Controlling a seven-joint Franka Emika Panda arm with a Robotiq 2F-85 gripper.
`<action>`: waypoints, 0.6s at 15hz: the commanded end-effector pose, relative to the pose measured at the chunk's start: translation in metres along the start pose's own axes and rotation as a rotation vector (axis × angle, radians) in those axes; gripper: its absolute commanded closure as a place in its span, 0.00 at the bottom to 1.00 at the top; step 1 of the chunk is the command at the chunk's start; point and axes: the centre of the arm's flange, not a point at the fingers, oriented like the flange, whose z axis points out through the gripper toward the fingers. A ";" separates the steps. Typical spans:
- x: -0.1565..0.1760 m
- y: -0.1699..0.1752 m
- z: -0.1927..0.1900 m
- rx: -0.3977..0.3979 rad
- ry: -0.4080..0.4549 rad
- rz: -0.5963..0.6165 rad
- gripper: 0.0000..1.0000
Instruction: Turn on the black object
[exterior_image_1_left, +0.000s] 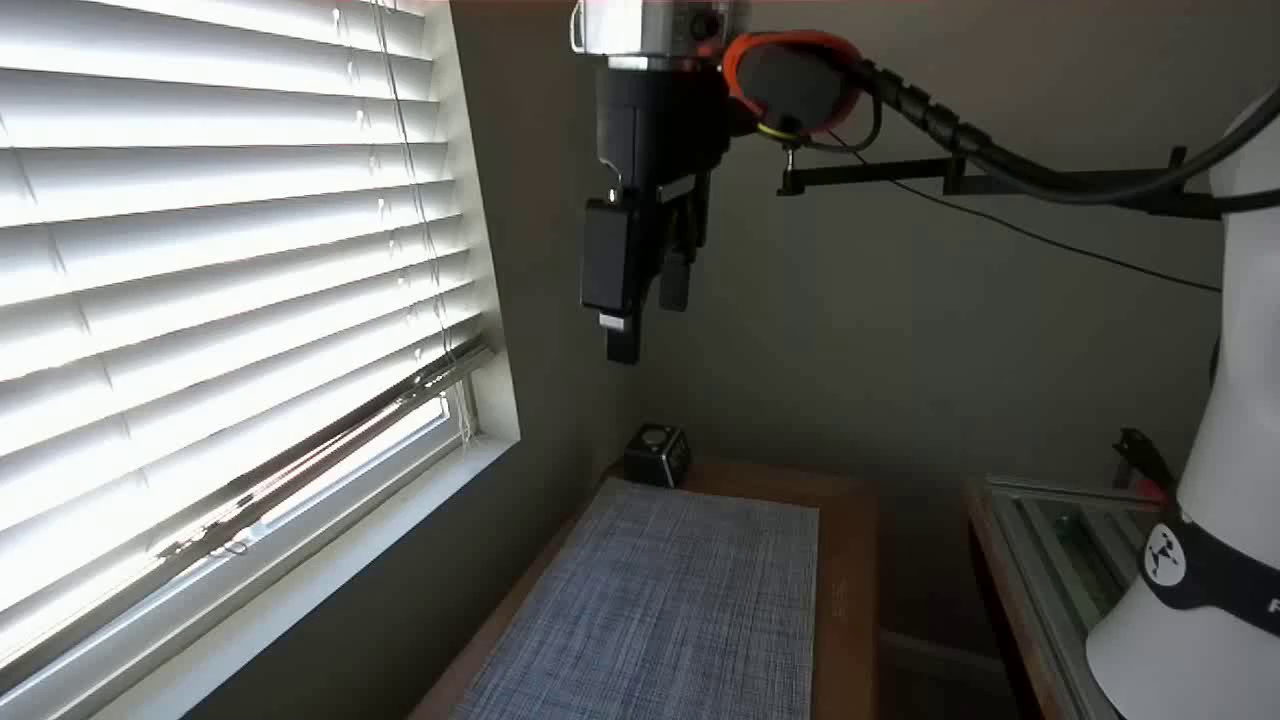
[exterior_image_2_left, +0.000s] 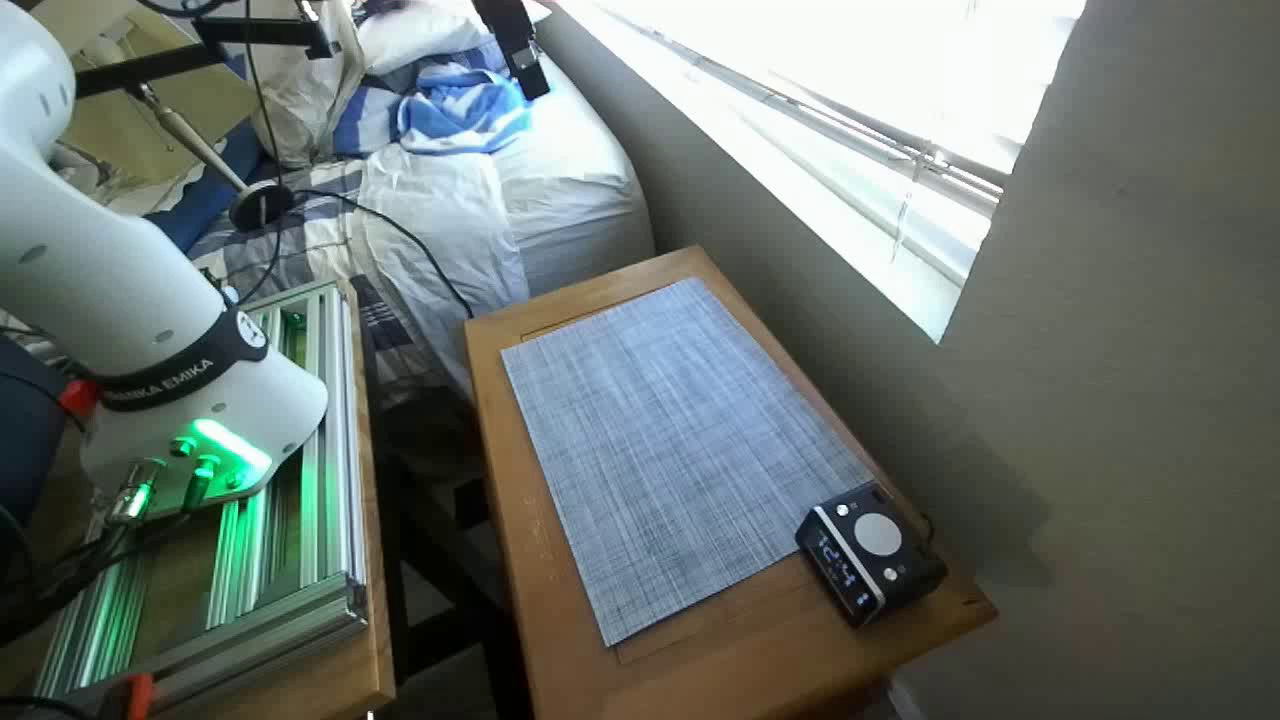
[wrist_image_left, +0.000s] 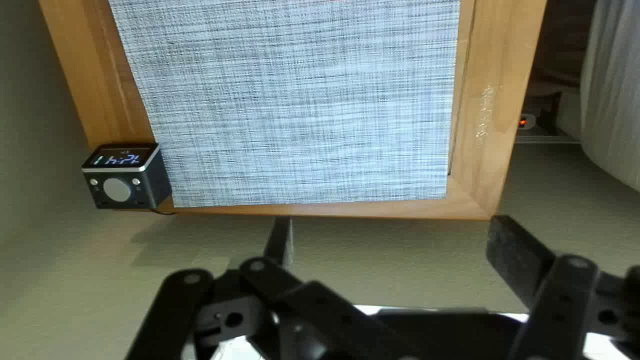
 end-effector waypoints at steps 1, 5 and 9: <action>0.000 0.000 0.000 0.000 0.000 0.000 0.00; 0.000 0.000 0.000 0.000 0.000 0.000 0.00; 0.014 0.018 0.015 -0.027 -0.021 0.081 0.00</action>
